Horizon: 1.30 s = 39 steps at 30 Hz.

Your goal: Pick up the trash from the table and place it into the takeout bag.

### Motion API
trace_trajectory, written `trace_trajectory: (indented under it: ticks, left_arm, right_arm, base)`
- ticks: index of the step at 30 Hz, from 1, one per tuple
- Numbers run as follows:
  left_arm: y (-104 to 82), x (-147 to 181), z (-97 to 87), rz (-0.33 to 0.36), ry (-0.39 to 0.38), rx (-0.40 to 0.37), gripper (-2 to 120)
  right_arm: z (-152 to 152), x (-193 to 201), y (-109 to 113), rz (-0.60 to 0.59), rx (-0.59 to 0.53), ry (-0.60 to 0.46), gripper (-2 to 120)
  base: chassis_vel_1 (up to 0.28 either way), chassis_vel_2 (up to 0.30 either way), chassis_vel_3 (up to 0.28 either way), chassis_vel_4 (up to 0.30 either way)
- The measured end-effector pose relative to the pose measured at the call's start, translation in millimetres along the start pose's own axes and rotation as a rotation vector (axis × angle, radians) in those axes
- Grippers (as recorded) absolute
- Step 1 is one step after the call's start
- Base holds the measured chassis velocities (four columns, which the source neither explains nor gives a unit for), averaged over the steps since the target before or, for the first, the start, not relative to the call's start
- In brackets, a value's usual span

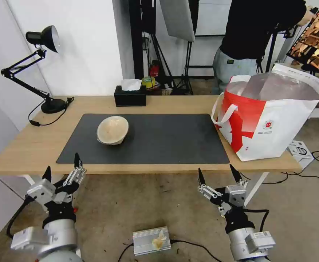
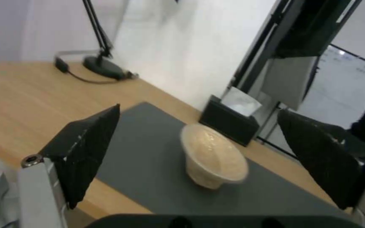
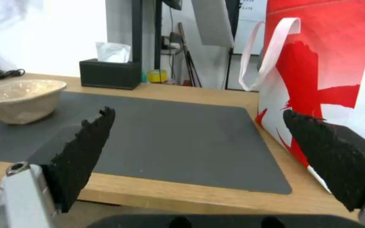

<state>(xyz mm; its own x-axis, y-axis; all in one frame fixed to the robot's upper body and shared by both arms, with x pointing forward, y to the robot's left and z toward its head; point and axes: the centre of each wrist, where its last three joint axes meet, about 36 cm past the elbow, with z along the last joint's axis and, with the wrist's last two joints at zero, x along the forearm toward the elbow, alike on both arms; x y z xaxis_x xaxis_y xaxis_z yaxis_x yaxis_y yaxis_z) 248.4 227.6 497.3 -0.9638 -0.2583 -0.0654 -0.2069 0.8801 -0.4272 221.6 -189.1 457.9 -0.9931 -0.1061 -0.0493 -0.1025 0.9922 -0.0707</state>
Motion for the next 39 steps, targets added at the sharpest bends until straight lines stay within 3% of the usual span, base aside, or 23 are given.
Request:
trace_trajectory:
  ticks: [11, 17, 25, 39]
  left_arm:
    - [-9.4, -36, -30.8, 0.058, 0.1, 0.15, 100]
    - [-21.5, -63, -49.8, 0.022, 0.199, 0.25, 100]
    - [-23.8, -101, -56.1, -0.033, 0.29, 0.259, 100]
    - [-15.8, -161, -49.0, -0.142, 0.462, 0.257, 100]
  right_arm:
    - [0, 0, 0, 0.0, 0.0, 0.0, 100]
    - [0, 0, 0, 0.001, 0.0, 0.0, 100]
    - [0, 0, 0, 0.001, -0.001, 0.0, 100]
    - [0, 0, 0, 0.001, -0.001, 0.0, 100]
  base:
    - [0.0, 0.0, 0.0, 0.0]
    - [0.0, 0.0, 0.0, 0.0]
    - [0.0, 0.0, 0.0, 0.0]
    - [0.0, 0.0, 0.0, 0.0]
